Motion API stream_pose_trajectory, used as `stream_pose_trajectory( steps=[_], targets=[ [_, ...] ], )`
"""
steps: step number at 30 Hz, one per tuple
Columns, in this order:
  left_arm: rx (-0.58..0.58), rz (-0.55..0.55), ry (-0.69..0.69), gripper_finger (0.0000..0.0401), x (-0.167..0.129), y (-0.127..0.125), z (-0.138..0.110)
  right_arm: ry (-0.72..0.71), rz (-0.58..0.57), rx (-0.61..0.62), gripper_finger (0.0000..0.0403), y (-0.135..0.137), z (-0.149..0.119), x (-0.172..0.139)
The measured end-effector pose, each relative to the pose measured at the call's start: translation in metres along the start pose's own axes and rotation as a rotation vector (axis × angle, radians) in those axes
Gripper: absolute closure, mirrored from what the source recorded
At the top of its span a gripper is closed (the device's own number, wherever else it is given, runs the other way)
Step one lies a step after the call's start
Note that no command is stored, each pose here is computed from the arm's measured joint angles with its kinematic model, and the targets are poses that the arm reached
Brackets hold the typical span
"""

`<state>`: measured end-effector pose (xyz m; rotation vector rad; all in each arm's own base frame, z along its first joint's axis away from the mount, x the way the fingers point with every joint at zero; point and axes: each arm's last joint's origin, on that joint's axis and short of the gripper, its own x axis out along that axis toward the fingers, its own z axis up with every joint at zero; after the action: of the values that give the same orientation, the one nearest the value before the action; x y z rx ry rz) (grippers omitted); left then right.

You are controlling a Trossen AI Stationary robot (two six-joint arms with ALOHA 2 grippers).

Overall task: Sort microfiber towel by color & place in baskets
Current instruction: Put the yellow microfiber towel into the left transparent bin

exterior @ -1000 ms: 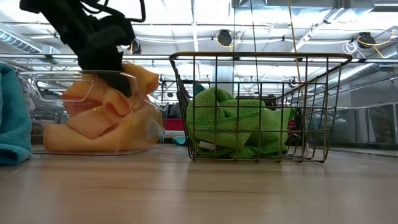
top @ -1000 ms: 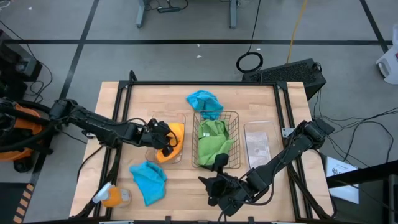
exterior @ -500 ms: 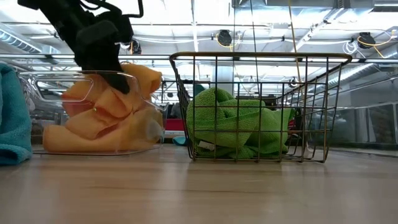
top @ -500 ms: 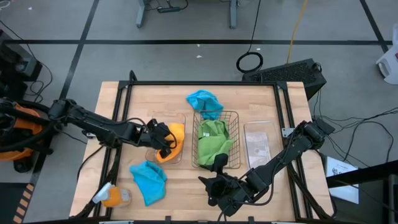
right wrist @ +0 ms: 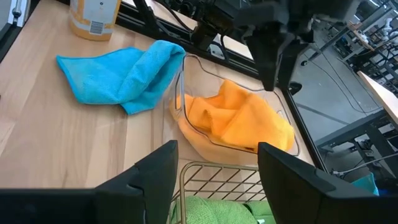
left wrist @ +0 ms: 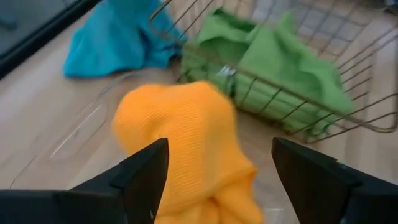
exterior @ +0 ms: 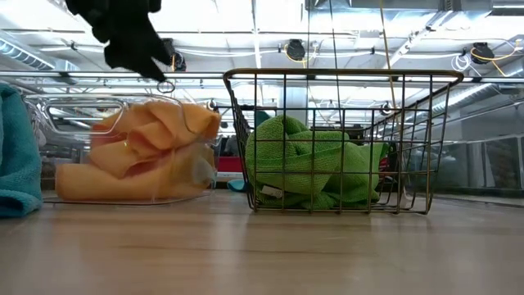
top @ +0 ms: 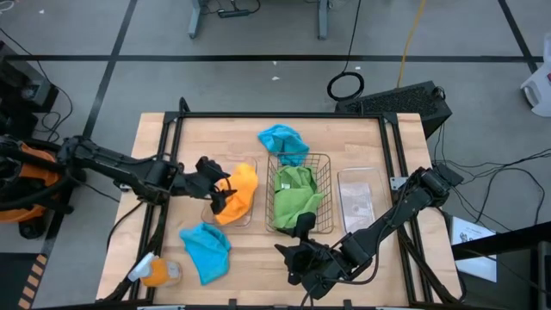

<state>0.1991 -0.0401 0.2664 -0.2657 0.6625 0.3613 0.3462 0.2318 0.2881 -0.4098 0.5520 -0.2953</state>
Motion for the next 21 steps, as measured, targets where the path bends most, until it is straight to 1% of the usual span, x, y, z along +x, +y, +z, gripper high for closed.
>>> stream_pose_trajectory(
  steps=[3, 6, 8, 10, 12, 16, 19, 21],
  targets=[
    [0.054, -0.028, -0.037, 0.0136, 0.004, -0.006, 0.001, 0.001, -0.002, 0.001, 0.0193, -0.001, 0.000, 0.001],
    [0.120, -0.010, -0.026, 0.0176, 0.018, -0.011, -0.003, 0.001, -0.003, 0.003, 0.0193, -0.001, 0.000, 0.001],
    [0.151, 0.048, -0.012, 0.0210, 0.028, -0.013, -0.006, 0.000, -0.003, 0.004, 0.0193, -0.001, 0.000, 0.001],
    [0.177, 0.133, 0.012, 0.0248, 0.040, -0.012, -0.010, 0.000, -0.003, 0.004, 0.0193, -0.001, 0.000, 0.001],
    [0.191, 0.206, 0.061, 0.0286, 0.052, -0.009, -0.016, 0.000, -0.003, 0.007, 0.0193, -0.001, 0.000, 0.001],
    [0.216, 0.259, 0.155, 0.0356, 0.073, -0.006, -0.025, 0.003, -0.003, 0.004, 0.0193, -0.001, 0.000, 0.001],
    [0.209, 0.302, 0.223, 0.0391, 0.084, -0.002, -0.032, 0.003, -0.003, 0.003, 0.0193, -0.001, 0.000, 0.001],
    [0.190, 0.327, 0.251, 0.0395, 0.088, 0.001, -0.035, 0.003, -0.003, 0.003, 0.0193, -0.001, 0.000, 0.001]
  ],
)
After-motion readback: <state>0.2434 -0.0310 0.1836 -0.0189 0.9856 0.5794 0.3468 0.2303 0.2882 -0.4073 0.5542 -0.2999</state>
